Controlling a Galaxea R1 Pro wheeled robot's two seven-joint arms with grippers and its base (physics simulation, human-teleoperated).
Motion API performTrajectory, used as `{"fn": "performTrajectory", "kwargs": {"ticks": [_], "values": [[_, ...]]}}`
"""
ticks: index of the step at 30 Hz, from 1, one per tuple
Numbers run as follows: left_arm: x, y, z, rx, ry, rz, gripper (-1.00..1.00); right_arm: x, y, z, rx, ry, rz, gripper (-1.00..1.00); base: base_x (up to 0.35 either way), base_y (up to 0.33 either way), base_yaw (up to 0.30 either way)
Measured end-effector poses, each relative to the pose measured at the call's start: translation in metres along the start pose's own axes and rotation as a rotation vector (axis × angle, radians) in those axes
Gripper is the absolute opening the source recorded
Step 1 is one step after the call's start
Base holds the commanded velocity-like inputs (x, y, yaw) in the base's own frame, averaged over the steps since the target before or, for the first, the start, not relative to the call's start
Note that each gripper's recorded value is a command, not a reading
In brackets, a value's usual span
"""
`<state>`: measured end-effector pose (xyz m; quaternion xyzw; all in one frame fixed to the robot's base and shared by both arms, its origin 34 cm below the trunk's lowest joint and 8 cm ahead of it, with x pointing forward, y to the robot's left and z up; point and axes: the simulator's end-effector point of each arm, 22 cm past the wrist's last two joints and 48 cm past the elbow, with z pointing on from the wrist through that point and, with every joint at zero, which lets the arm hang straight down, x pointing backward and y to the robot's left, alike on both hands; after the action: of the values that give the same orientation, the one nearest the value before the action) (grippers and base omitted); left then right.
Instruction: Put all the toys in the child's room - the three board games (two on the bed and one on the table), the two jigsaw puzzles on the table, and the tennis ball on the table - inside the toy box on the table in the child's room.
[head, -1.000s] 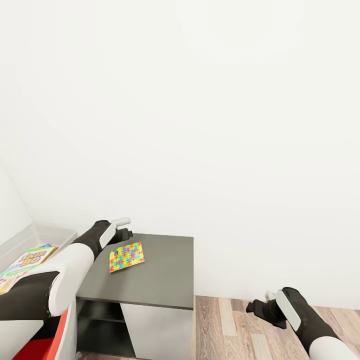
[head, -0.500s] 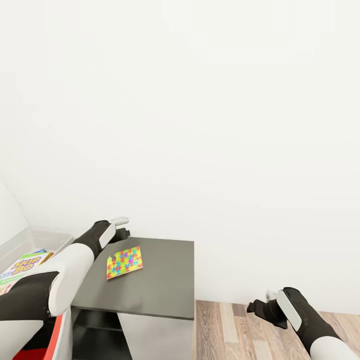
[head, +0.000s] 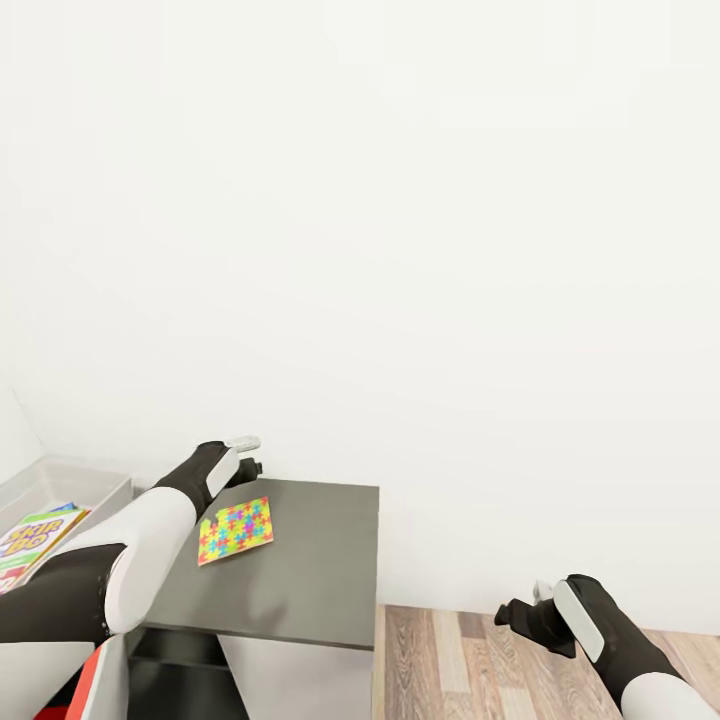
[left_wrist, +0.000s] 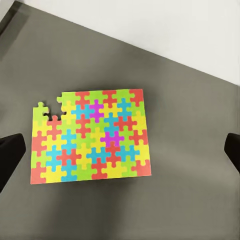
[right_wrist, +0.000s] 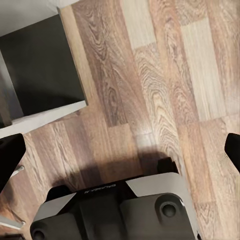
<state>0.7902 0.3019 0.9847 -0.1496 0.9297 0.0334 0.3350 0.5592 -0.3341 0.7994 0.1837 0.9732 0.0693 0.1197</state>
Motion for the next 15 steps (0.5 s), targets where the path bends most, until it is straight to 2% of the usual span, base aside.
{"fn": "performTrajectory", "kwargs": {"ticks": [3, 9, 15], "values": [[0.0, 0.0007, 0.0, -0.001, 0.0, -0.003, 1.0, -0.0003, -0.0009, -0.0002, 0.001, -0.001, 0.0, 1.0, 0.035, -0.043, 0.0], [0.0, 0.001, 0.0001, 0.0, 0.001, -0.006, 1.0, 0.0005, 0.0007, 0.0001, -0.001, 0.001, -0.001, 1.0, 0.101, -0.147, 0.0], [-0.0002, 0.0018, 0.0002, 0.002, 0.002, -0.016, 1.0, 0.0012, 0.0009, 0.0004, -0.002, 0.004, 0.0, 1.0, 0.019, -0.03, 0.0]]}}
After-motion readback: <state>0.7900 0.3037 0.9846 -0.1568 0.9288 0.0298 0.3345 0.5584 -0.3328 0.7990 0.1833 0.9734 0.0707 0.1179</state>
